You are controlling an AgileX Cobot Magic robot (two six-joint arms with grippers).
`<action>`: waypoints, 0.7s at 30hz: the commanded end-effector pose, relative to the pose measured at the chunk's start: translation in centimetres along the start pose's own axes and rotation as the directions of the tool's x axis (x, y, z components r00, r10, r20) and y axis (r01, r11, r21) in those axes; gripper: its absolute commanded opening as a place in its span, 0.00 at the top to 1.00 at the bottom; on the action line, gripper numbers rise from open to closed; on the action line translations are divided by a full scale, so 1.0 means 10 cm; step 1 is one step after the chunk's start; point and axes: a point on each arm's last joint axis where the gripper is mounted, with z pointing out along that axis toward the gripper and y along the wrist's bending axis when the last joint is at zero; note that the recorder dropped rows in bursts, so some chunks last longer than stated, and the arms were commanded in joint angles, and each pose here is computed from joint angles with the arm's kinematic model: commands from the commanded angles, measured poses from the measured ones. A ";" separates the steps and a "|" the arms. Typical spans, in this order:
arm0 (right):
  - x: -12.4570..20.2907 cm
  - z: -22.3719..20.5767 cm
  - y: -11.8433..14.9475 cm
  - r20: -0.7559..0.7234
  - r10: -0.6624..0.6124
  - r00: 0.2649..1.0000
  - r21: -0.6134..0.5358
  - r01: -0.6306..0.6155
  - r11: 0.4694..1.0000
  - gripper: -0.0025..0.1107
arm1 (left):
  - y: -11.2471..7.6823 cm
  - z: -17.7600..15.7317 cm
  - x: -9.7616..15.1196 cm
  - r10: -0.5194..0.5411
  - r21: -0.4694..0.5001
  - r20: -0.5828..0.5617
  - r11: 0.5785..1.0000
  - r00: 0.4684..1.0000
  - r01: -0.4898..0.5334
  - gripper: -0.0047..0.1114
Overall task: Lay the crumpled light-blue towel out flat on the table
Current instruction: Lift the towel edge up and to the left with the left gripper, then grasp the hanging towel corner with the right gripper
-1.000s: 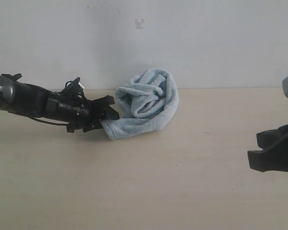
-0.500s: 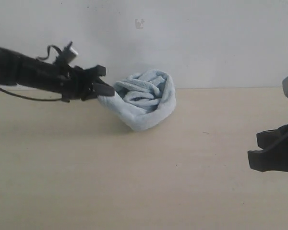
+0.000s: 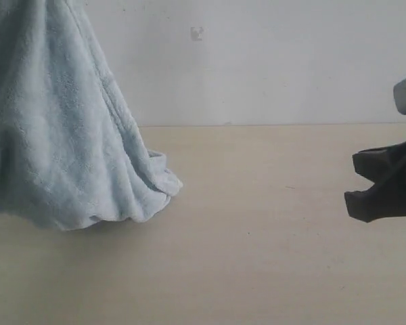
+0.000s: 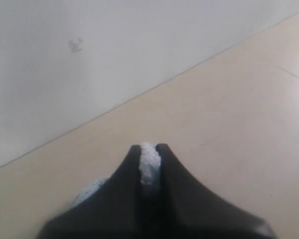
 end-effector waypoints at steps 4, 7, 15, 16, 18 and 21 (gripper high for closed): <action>-0.01 0.25 0.01 -0.059 -0.084 0.995 -0.013 0.083 0.996 0.97 | -0.13 -0.18 -0.11 -0.038 0.033 0.045 0.999 0.998 0.037 0.93; -0.05 0.46 0.03 -0.069 -0.163 0.984 -0.031 0.161 0.986 0.73 | -0.04 -0.32 0.04 0.040 -0.126 -0.145 0.990 0.989 -0.058 0.93; -0.23 1.42 0.06 -0.145 -0.406 0.902 -0.099 0.395 0.913 0.53 | 0.05 -0.79 0.01 -0.001 -0.459 -0.114 0.887 0.994 -0.051 0.93; -0.21 1.51 0.07 -0.148 -0.439 0.886 -0.110 0.426 0.898 0.53 | 0.02 -0.83 0.01 0.002 -0.460 -0.107 0.886 0.994 -0.051 0.93; -0.18 1.66 0.08 -0.146 -0.494 0.857 -0.128 0.479 0.869 0.53 | 0.00 -0.89 0.01 0.009 -0.467 -0.104 0.882 0.995 -0.057 0.93; -0.12 1.87 0.20 -0.127 -0.567 0.814 -0.169 0.546 0.821 0.53 | -0.03 -0.96 0.02 0.010 -0.482 -0.092 0.874 0.996 -0.054 0.93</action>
